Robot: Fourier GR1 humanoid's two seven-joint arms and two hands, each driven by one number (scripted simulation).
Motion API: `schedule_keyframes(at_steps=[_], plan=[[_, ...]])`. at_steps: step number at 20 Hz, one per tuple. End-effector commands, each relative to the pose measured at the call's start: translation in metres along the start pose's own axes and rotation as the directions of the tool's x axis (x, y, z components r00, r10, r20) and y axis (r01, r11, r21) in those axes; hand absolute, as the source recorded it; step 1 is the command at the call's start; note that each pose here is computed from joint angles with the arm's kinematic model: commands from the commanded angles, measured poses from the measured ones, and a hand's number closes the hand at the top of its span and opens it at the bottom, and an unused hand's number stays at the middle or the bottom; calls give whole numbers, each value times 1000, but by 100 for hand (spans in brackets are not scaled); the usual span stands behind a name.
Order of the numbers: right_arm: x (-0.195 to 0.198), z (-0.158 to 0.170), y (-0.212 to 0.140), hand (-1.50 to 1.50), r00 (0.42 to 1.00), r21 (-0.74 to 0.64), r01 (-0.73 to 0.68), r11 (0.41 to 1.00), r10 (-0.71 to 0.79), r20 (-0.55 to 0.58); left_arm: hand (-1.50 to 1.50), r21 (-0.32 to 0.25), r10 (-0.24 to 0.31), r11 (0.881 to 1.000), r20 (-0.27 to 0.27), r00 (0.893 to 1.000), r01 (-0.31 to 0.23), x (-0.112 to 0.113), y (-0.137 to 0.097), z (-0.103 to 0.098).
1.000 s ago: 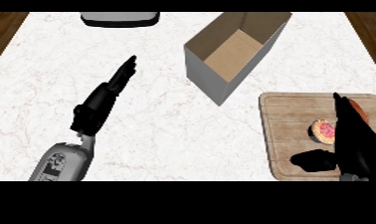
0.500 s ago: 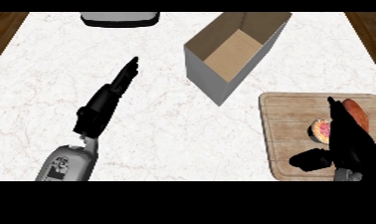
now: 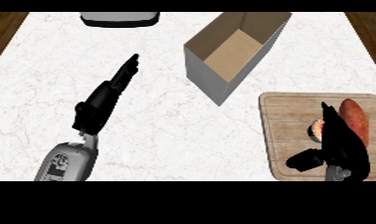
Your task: Pick the cupcake from the cutting board and place it in the cardboard box
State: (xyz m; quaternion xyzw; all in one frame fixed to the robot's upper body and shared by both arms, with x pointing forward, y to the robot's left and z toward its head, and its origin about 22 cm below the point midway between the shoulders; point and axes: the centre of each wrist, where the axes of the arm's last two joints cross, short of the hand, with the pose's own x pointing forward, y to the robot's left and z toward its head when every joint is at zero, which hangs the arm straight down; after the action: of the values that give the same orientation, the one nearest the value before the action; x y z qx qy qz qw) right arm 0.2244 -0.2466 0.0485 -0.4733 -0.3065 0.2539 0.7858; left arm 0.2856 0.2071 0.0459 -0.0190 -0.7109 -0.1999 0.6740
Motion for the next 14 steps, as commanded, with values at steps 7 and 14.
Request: schedule_keyframes(at_steps=[7,14], plan=[[-19,-11,26,-150,996,8,-72,997,72,-51,0,15,-12,1000,1,1000,12,-4,-4,1],[-23,-44,7,150,997,7,-79,997,79,-17,0,8,10,1000,0,1000,-10,-3,-10,10]])
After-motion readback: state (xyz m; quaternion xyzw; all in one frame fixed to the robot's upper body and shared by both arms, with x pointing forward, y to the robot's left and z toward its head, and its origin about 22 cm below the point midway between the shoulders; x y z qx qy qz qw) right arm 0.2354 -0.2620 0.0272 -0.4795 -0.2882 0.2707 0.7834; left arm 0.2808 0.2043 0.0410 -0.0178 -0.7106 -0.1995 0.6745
